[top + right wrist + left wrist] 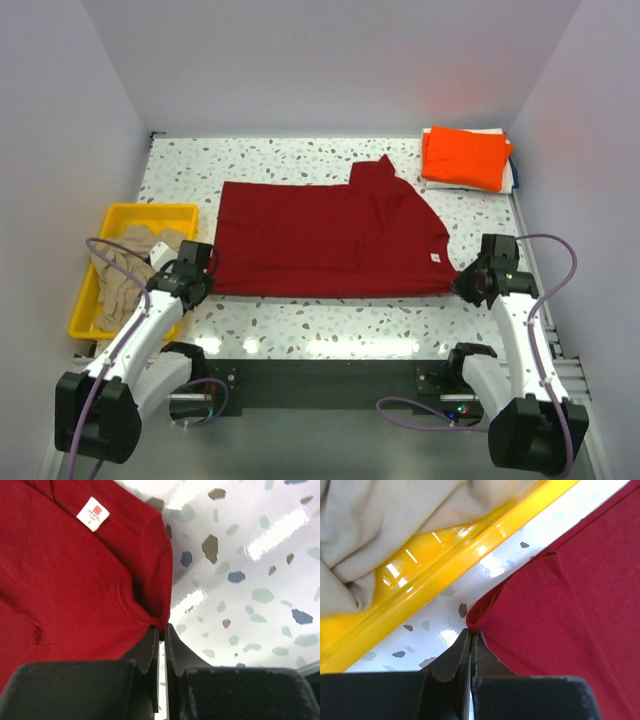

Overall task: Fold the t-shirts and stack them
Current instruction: Fold the tshirt

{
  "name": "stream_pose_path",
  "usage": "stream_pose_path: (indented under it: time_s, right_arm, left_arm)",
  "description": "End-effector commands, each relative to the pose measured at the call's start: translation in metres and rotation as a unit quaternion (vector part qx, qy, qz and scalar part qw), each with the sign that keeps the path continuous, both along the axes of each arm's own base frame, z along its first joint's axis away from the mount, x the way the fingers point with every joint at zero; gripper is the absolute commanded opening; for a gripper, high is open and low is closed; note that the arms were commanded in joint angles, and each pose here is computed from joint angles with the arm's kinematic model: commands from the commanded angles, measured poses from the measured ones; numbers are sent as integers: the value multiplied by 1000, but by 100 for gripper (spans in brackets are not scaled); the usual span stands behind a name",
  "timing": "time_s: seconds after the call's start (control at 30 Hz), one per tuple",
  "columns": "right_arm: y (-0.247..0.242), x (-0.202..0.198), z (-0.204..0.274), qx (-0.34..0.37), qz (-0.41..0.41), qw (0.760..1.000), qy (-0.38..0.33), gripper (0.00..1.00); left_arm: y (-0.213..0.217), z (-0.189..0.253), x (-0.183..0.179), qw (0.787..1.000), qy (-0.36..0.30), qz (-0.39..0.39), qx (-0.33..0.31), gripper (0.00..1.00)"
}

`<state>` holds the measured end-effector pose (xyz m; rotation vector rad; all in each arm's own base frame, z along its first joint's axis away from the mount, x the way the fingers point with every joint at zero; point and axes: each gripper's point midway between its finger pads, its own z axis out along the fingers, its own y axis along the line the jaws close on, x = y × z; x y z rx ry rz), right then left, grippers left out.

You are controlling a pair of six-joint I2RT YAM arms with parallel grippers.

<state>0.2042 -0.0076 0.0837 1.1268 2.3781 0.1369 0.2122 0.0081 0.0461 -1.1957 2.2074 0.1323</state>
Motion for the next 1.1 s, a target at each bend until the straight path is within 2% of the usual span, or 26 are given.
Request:
stream_pose_path:
  time_s: [0.0,0.03,0.1,0.13,0.17,0.2,0.23,0.27,0.3,0.4,0.57,0.7,0.73,0.8,0.83,0.9,0.97,1.0,1.03,1.07]
  right_arm:
    - [-6,-27,-1,-14,-17,999,24,0]
    - [-4,-28,1,-11,-15,1000,19,0]
    - [-1,-33,5,-5,-14,1000,19,8]
    - [-2,-34,7,-6,-15,1000,18,15]
    - [-2,-36,9,-8,-10,1000,20,30]
    - [-1,-36,11,-8,-5,1000,18,40]
    - [0,-36,10,-7,-1,1000,20,49]
    - [3,-35,12,-3,9,1000,12,65]
    - [3,-34,12,-2,13,1000,10,71]
    - [8,-27,17,7,30,1000,-5,87]
    - [25,14,47,29,104,991,-84,93]
    - [37,56,79,48,142,975,-164,93]
    - [38,65,79,55,147,974,-163,93]
    - [39,89,98,52,151,967,-199,93]
    - [41,100,96,56,154,966,-198,91]
    - [43,129,118,40,159,958,-235,91]
    - [46,156,115,3,164,959,-230,90]
    - [59,171,132,-8,183,951,-249,89]
    - [63,183,132,-16,191,949,-252,87]
    - [63,200,121,-26,192,951,-241,86]
  left_arm:
    - [9,2,-16,1000,2,25,12,0]
    - [8,2,-17,1000,0,25,7,0]
    - [5,2,-18,1000,-3,23,-3,0]
    - [2,3,-17,1000,-6,21,-11,0]
    - [1,3,-18,1000,-6,19,-14,0]
    - [-1,4,-17,1000,-8,16,-18,5]
    - [-2,6,-17,1000,-14,15,-20,19]
    - [-3,7,-17,1000,-16,15,-21,28]
    - [-3,11,-14,999,-22,14,-22,43]
    - [-4,25,-8,999,-39,3,-20,57]
    - [-13,67,29,993,-103,-58,-9,61]
    - [-24,115,74,985,-142,-98,2,61]
    - [-24,110,82,987,-124,-100,9,62]
    - [-27,126,105,984,-138,-113,21,62]
    - [-29,121,118,984,-130,-121,28,62]
    - [-33,133,141,980,-143,-132,35,62]
    - [-34,122,162,981,-126,-139,48,61]
    - [-34,134,177,979,-141,-137,55,61]
    - [-36,120,189,980,-125,-143,61,61]
    - [-38,126,202,977,-131,-155,70,61]
